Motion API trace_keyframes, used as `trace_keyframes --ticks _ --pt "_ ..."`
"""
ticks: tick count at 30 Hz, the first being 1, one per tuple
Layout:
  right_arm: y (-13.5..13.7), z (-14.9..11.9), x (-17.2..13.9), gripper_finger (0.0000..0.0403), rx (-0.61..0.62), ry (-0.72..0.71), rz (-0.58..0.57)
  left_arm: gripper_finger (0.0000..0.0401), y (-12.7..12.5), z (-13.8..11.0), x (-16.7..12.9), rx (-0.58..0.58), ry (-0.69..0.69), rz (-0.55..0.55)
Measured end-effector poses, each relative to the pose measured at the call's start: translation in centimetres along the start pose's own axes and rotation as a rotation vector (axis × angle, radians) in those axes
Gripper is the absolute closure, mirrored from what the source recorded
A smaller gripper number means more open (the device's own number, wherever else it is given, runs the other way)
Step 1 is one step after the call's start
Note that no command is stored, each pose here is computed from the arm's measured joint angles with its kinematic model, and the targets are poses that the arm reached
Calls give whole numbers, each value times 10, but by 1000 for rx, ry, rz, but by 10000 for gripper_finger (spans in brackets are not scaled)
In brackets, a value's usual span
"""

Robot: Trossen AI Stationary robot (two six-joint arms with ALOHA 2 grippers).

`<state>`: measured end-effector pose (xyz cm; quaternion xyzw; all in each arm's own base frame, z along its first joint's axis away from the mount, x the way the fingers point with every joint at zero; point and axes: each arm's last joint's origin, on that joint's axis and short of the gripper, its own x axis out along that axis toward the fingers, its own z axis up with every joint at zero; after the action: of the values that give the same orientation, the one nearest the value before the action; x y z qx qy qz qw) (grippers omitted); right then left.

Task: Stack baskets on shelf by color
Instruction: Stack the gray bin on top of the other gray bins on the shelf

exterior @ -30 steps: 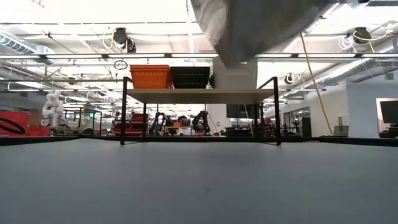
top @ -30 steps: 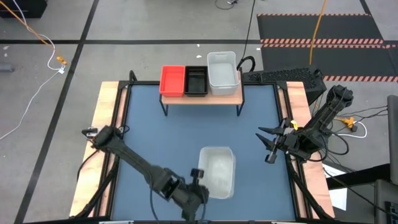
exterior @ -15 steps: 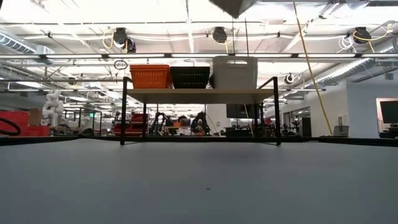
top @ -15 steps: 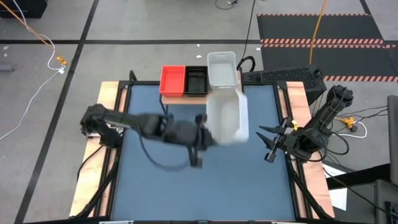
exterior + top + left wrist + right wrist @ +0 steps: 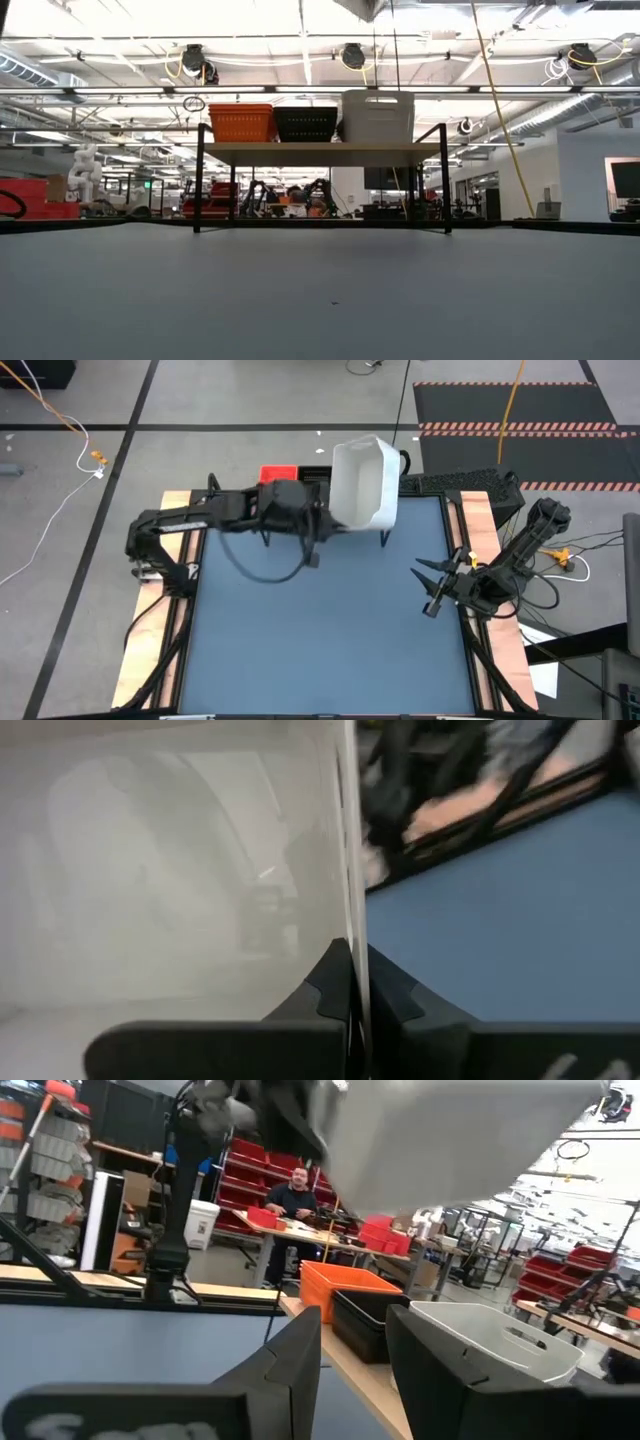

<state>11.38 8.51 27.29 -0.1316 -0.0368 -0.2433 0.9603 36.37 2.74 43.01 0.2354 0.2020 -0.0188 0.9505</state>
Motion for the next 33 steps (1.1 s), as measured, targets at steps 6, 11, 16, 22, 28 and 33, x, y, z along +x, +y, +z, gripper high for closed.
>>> trace_keyframes --ticks 6,11,16,22,28,33 --pt "0 -2 2 294 -18 7 -11 397 42 -37 35 -72 64 110" --pt "1 -2 2 294 -21 8 -11 397 72 -61 48 -209 71 200" --pt "1 -2 2 294 -21 8 -12 392 79 -77 57 -255 108 180" --pt "1 -2 2 294 -21 8 -11 397 78 -86 63 -251 161 157" --pt "1 -2 2 294 -17 8 -12 375 78 -79 62 -223 114 175" --pt "1 -2 2 294 -17 8 -12 382 79 -78 62 -234 104 180"
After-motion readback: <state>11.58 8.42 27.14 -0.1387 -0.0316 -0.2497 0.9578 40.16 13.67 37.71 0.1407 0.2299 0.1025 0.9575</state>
